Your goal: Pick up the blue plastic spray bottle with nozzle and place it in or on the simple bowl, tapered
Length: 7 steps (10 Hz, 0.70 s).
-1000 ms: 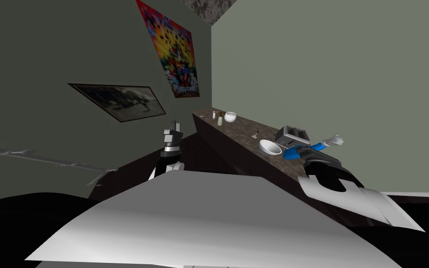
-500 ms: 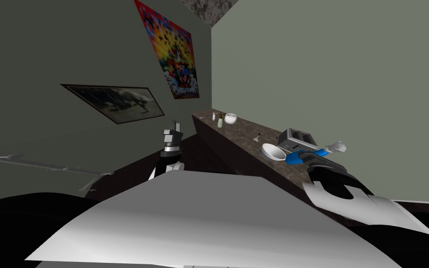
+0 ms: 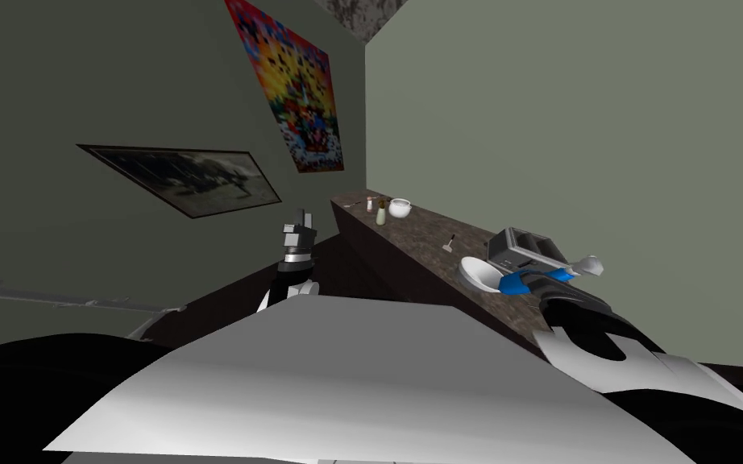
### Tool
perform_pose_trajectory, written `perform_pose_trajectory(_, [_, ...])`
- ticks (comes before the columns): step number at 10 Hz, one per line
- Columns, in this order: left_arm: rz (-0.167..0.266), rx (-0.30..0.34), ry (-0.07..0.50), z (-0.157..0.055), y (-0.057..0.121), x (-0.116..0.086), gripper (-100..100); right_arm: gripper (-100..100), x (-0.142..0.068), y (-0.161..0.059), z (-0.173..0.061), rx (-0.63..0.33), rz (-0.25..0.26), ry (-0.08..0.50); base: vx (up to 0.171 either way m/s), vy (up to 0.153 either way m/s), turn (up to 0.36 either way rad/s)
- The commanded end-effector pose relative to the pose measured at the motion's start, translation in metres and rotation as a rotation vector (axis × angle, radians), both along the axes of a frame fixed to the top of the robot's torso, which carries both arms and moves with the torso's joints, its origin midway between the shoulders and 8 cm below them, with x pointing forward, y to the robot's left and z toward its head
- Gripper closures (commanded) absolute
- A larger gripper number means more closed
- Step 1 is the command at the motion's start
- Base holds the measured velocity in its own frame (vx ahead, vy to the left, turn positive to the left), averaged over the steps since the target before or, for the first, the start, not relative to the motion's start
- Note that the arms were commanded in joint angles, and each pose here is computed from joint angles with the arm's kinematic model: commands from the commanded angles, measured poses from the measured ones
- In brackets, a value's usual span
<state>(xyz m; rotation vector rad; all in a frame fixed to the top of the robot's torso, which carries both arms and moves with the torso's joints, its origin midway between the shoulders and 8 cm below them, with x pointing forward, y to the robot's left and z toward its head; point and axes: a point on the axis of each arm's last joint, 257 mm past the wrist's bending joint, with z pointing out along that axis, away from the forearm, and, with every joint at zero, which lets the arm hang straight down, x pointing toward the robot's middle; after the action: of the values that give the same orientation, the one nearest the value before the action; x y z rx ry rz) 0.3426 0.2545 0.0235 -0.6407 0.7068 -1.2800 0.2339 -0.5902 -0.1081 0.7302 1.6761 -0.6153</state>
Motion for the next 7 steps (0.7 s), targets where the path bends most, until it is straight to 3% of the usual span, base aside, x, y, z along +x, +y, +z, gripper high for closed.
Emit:
perform_pose_trajectory(1, [0.0,0.0,0.0,0.0,0.0,0.0,0,100,-0.006,0.002,-0.002,0.003,-0.002,0.02,0.132,-0.041,-0.002])
perform_pose_trajectory(7, [0.0,0.0,0.0,0.0,0.0,0.0,0,100,-0.005,0.035,0.015,0.003,0.061,0.016,0.09,-0.035,-0.009])
